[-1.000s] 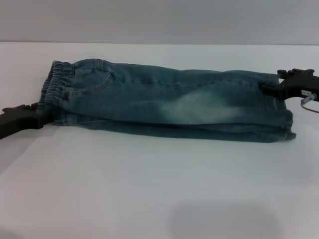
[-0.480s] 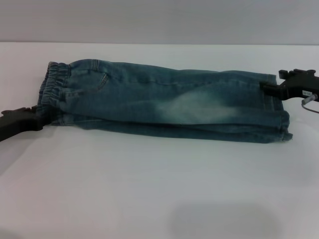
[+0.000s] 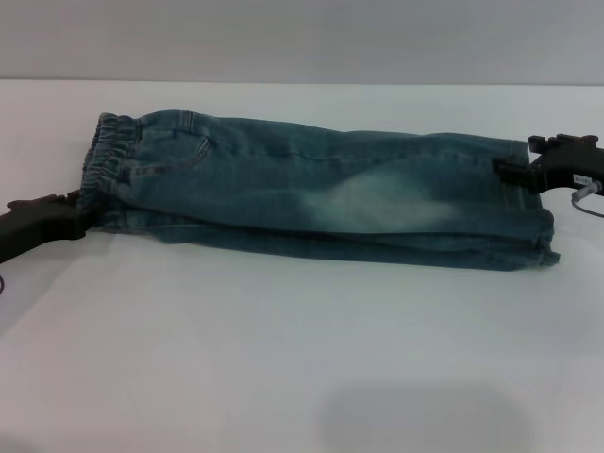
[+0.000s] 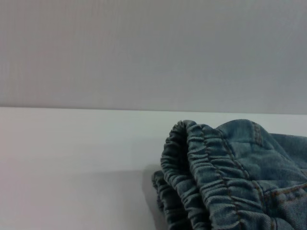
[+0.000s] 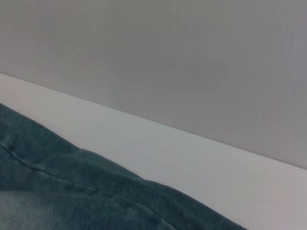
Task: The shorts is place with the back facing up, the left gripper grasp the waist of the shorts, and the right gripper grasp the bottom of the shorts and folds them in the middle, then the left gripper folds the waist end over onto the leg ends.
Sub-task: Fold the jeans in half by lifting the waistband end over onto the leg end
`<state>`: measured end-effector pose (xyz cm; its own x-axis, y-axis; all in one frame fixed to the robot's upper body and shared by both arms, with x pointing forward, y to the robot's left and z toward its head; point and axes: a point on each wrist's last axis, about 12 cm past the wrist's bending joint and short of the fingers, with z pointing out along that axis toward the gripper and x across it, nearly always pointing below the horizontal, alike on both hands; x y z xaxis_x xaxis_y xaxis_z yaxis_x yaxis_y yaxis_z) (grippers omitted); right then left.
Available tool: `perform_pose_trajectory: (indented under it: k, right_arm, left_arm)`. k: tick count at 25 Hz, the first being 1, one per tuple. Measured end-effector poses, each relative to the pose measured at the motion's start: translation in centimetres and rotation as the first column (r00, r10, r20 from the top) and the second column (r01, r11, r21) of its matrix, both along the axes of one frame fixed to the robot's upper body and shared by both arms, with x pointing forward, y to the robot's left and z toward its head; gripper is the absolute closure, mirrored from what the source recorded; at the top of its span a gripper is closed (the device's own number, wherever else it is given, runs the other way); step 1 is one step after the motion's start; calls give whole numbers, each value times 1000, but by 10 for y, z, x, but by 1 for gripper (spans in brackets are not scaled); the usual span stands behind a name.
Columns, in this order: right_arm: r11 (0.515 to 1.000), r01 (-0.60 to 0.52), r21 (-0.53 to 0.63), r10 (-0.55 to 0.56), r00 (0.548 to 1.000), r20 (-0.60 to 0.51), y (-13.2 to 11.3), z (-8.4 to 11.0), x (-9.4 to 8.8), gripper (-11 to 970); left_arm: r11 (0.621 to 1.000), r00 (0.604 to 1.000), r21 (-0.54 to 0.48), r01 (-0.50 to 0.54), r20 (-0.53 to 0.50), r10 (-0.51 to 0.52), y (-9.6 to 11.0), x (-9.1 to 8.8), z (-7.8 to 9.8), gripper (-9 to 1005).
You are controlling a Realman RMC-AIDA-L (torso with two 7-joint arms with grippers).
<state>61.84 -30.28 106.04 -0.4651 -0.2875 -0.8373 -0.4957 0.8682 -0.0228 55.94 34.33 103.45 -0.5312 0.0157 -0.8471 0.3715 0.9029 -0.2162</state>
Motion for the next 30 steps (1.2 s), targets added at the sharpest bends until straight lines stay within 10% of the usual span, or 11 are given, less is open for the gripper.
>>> perform_pose_trajectory:
  k: [21, 30]
  right_arm:
    - [1000, 3, -10, -3, 1000, 1, 0, 0, 1, 308]
    - [999, 45, -30, -45, 999, 2, 9, -4, 8, 307]
  left_arm:
    - [998, 999, -48, 46, 7, -46, -4, -5, 2, 889]
    - [970, 986, -195, 145, 107, -126, -15, 4, 34, 907]
